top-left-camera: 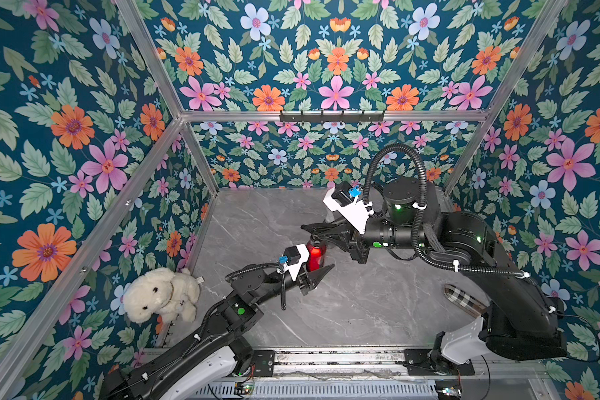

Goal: Attach spray nozzles to spray bottles
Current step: Screw the spray nozzle on the spray bottle.

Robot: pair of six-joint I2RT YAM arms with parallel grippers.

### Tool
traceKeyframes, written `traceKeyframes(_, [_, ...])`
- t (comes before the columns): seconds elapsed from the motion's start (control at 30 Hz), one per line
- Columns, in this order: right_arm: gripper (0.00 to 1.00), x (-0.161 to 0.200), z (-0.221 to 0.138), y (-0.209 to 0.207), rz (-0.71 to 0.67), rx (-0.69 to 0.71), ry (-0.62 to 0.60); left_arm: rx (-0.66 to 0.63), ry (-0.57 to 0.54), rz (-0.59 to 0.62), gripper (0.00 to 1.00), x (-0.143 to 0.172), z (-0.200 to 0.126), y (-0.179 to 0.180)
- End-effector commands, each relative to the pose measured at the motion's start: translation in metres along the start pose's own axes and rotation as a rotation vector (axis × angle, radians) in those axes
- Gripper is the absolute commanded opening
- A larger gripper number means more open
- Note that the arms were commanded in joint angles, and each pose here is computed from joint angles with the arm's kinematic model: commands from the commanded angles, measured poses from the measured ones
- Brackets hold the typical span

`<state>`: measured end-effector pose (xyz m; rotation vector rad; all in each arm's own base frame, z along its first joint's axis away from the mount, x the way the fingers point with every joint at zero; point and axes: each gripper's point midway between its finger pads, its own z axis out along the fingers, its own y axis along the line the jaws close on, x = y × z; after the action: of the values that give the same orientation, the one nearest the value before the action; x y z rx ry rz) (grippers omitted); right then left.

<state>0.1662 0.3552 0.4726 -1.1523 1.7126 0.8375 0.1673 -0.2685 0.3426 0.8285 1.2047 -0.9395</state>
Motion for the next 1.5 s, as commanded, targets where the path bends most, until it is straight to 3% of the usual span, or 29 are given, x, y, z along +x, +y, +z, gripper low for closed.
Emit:
traceKeyframes(0.0, [0.0,0.024,0.003,-0.003,0.046,0.029,0.094,-0.012,-0.138,0.057,0.0,-0.038,-0.002,0.001])
traceKeyframes(0.13, [0.0,0.021,-0.003,-0.004,0.049,0.039,0.094,-0.022,-0.133,0.059,0.0,-0.038,-0.003,0.002])
traceKeyframes(0.23, [0.17,0.016,-0.003,-0.004,0.053,0.042,0.073,-0.022,-0.131,0.053,0.0,-0.038,-0.002,0.003])
traceKeyframes(0.5, [0.42,-0.005,-0.014,-0.008,0.037,0.071,-0.006,-0.028,-0.122,0.041,0.0,-0.034,-0.001,0.004])
traceKeyframes(0.73, [0.61,-0.016,-0.032,0.009,-0.001,0.007,-0.086,-0.051,-0.118,0.037,0.0,-0.032,0.0,0.009])
traceKeyframes(0.87, [0.63,-0.016,-0.056,0.018,-0.003,-0.018,-0.173,-0.066,-0.121,0.035,0.0,-0.031,0.0,0.011])
traceKeyframes(1.0, [0.6,-0.008,-0.077,-0.009,0.017,0.154,-0.252,-0.057,-0.135,0.034,0.0,-0.034,-0.002,0.009])
traceKeyframes(1.07, [0.59,-0.005,-0.076,-0.028,0.016,0.258,-0.247,-0.042,-0.136,0.034,0.0,-0.034,-0.002,0.006])
traceKeyframes(1.17, [0.57,-0.006,-0.067,-0.044,0.026,0.301,-0.219,-0.029,-0.131,0.027,0.0,-0.034,0.0,0.005])
traceKeyframes(1.3, [0.56,-0.007,-0.044,-0.048,-0.009,0.294,-0.153,-0.022,-0.134,0.018,0.0,-0.035,0.0,0.004])
traceKeyframes(1.47, [0.53,-0.01,-0.028,-0.011,-0.044,0.169,-0.136,-0.064,-0.122,0.011,0.0,-0.032,0.001,0.011])
